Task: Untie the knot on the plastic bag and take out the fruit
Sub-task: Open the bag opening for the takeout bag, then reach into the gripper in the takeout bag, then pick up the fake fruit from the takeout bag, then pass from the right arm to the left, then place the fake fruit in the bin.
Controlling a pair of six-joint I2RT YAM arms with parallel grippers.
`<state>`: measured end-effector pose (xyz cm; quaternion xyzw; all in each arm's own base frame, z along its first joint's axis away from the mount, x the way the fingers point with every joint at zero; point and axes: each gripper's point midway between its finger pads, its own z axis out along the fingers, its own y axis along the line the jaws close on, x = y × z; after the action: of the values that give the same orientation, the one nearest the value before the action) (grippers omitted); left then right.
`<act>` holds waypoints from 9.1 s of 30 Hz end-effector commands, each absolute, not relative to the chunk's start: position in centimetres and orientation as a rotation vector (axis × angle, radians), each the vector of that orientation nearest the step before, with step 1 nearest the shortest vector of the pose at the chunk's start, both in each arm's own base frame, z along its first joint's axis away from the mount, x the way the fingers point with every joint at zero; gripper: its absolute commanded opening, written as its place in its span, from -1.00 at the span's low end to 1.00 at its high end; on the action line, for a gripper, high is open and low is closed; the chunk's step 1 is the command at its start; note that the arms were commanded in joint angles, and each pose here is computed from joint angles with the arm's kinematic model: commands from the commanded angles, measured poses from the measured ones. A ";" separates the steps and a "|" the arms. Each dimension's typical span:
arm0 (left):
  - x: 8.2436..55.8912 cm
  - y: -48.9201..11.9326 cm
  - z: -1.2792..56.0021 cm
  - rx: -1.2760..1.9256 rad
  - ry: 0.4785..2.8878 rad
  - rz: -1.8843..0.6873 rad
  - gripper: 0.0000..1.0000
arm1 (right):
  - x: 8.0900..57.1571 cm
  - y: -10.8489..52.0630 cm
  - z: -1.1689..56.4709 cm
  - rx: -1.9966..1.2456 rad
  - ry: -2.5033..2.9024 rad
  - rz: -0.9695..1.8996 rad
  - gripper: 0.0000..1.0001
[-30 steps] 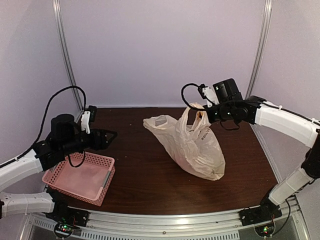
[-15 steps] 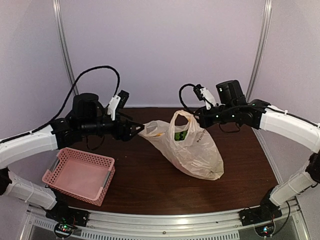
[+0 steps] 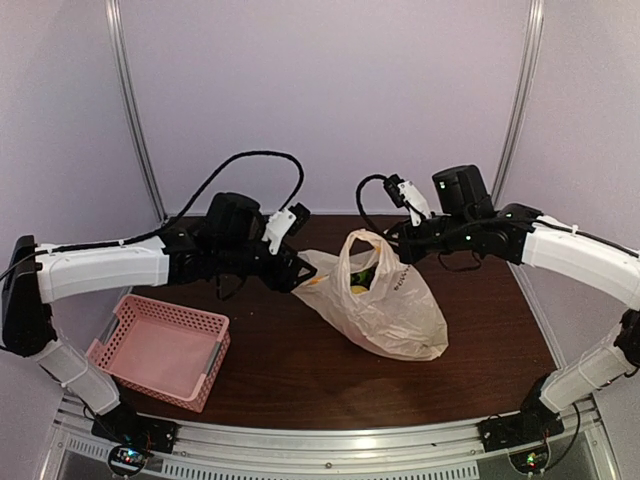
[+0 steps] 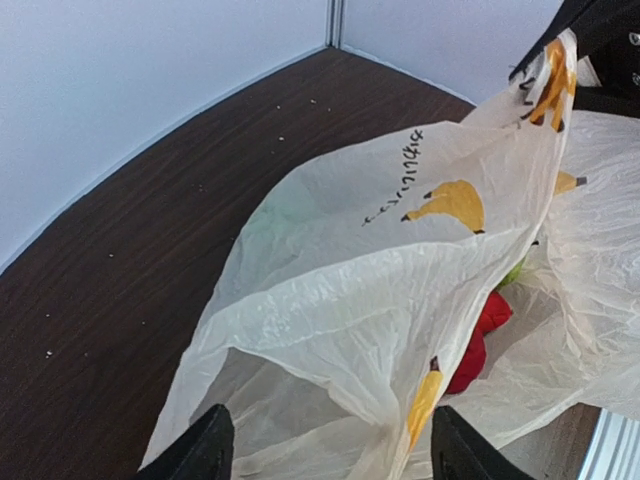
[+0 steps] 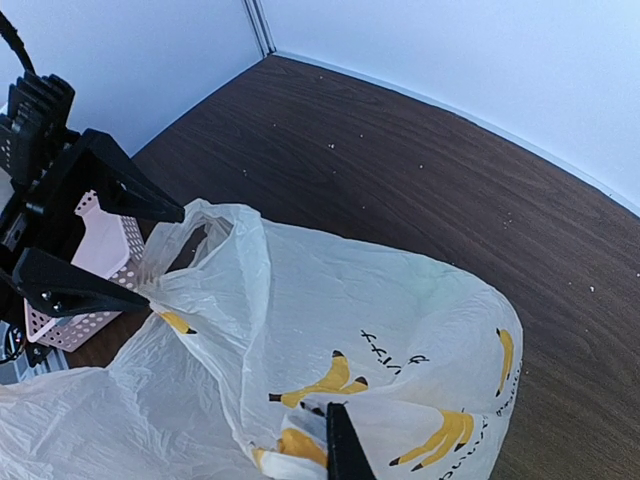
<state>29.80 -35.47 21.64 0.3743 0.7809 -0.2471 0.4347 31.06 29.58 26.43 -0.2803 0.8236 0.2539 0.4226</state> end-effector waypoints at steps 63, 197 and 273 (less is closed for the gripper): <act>29.8 -30.4 25.1 0.797 1.955 -0.813 -1.00 | 24.9 38.7 20.6 -0.784 2.266 0.229 0.11; 19.2 -30.0 35.8 0.981 1.311 -0.784 0.85 | 18.6 38.5 36.5 -0.725 1.612 1.509 0.32; 23.6 -18.5 18.0 0.182 2.249 -0.546 -0.20 | 26.7 24.6 30.2 -0.231 1.938 0.644 1.00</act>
<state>23.59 -23.42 21.24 0.1984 0.8360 -0.2593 0.4410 26.05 27.02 31.93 -0.1138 0.7867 0.3286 0.5101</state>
